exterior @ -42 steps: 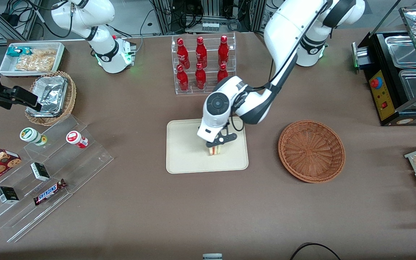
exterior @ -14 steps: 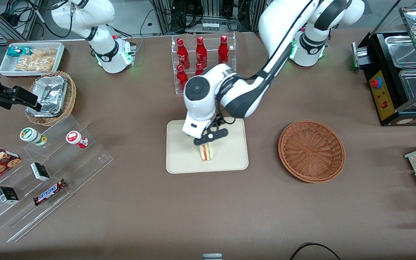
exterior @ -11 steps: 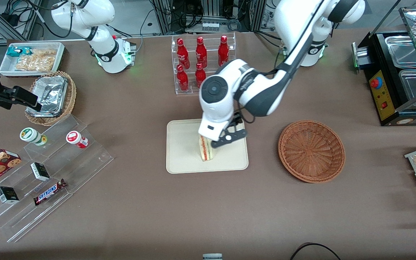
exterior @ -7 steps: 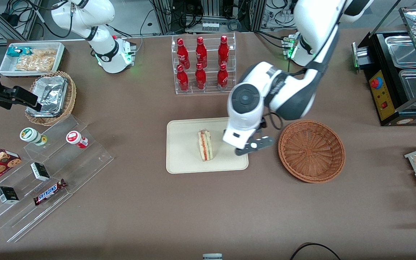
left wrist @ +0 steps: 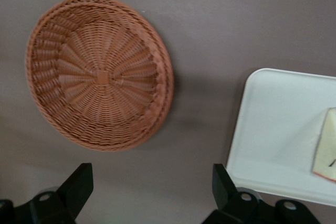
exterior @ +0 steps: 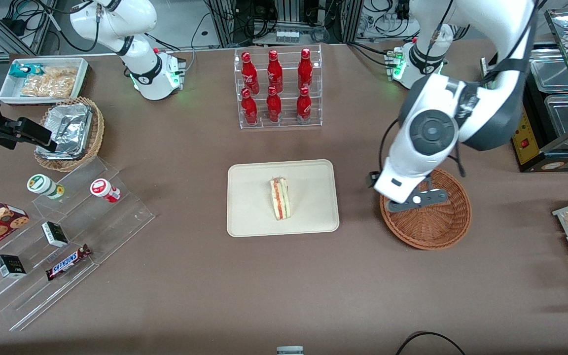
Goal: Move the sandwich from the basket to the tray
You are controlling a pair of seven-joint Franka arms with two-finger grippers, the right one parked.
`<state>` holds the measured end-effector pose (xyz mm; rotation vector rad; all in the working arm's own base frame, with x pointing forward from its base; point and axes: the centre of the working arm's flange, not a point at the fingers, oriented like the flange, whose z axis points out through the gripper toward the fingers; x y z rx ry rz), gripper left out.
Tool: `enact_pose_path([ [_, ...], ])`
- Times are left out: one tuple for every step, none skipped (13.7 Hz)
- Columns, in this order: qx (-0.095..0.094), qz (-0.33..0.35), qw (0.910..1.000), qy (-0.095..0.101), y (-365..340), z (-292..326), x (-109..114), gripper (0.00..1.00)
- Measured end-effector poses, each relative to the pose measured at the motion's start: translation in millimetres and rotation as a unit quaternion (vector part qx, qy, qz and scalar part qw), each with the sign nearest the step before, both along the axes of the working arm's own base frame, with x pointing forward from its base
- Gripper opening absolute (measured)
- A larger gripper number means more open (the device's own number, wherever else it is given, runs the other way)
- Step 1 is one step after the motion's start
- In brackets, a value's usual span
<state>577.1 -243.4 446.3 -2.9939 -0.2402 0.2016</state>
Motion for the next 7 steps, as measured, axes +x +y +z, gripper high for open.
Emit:
enact_pose_path([
  [-0.001, -0.004, 1.0000, 0.002, 11.9, 2.3, -0.6, 1.00],
  [-0.001, -0.007, 1.0000, 0.004, 23.7, 4.8, -2.7, 1.00],
  [-0.001, -0.005, 1.0000, 0.004, 35.7, 8.7, -6.1, 1.00],
  [-0.004, -0.002, 1.0000, 0.004, 49.7, 15.0, -9.6, 1.00],
  [-0.010, -0.004, 0.9999, 0.005, 67.2, 24.2, -13.1, 1.00],
  [-0.013, -0.015, 0.9997, 0.014, 84.8, 35.0, -18.7, 1.00],
  [-0.013, -0.027, 0.9992, 0.027, 101.1, 46.3, -25.1, 1.00],
])
